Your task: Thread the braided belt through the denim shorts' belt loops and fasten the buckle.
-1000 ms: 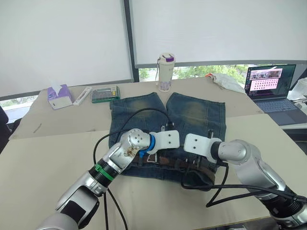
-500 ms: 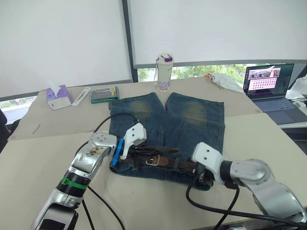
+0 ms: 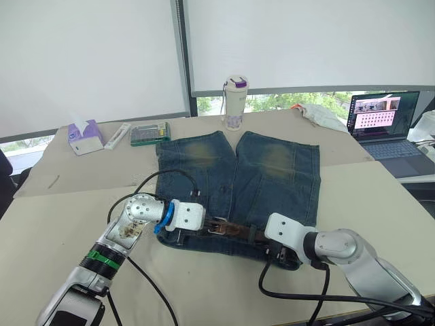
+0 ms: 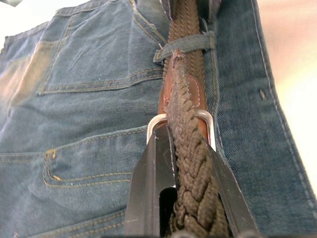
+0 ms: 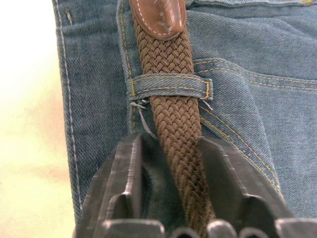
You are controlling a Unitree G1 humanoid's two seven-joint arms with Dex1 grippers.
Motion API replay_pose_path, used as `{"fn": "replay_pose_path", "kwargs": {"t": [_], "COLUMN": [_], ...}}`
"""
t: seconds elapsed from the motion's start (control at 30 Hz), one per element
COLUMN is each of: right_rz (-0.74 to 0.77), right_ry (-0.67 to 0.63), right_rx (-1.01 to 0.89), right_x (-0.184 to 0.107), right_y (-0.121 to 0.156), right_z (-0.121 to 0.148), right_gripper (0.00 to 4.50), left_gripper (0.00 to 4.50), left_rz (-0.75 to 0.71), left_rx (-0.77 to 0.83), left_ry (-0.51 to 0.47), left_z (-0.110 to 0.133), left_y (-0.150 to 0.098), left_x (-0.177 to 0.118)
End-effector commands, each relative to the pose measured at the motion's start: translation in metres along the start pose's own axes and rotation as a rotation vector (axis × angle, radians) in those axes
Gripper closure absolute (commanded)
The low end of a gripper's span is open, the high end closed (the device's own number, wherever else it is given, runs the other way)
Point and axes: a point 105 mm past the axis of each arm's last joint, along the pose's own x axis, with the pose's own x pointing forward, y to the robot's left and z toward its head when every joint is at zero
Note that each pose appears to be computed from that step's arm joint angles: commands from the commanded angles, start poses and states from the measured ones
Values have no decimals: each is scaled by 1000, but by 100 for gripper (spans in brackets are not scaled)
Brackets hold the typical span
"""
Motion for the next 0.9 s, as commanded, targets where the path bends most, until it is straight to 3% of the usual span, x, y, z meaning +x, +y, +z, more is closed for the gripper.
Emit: {"fn": "replay_pose_path", "kwargs": {"t": [0.03,0.1,0.53,0.9], "right_rz": [-13,-22,-94,-31], "right_ry": [-19,-24,-97,-97], "right_rx": [-23,-17,61,71], "right_x": [-3,-5,-16,-11], "right_y": [-2,-3,-16,-2], "right_z": [4,5,11,9], "right_gripper": [387,447,447,447], "left_gripper": [450,450,450,450], "left_rz": [31,16,-42,-37], "left_rx": [97,155,479,629], "left_ry": [-13,-3,-29,14], "left_z": [8,9,20,12], "left_y": [10,9,3,16], "left_x": [2,5,18,21]}}
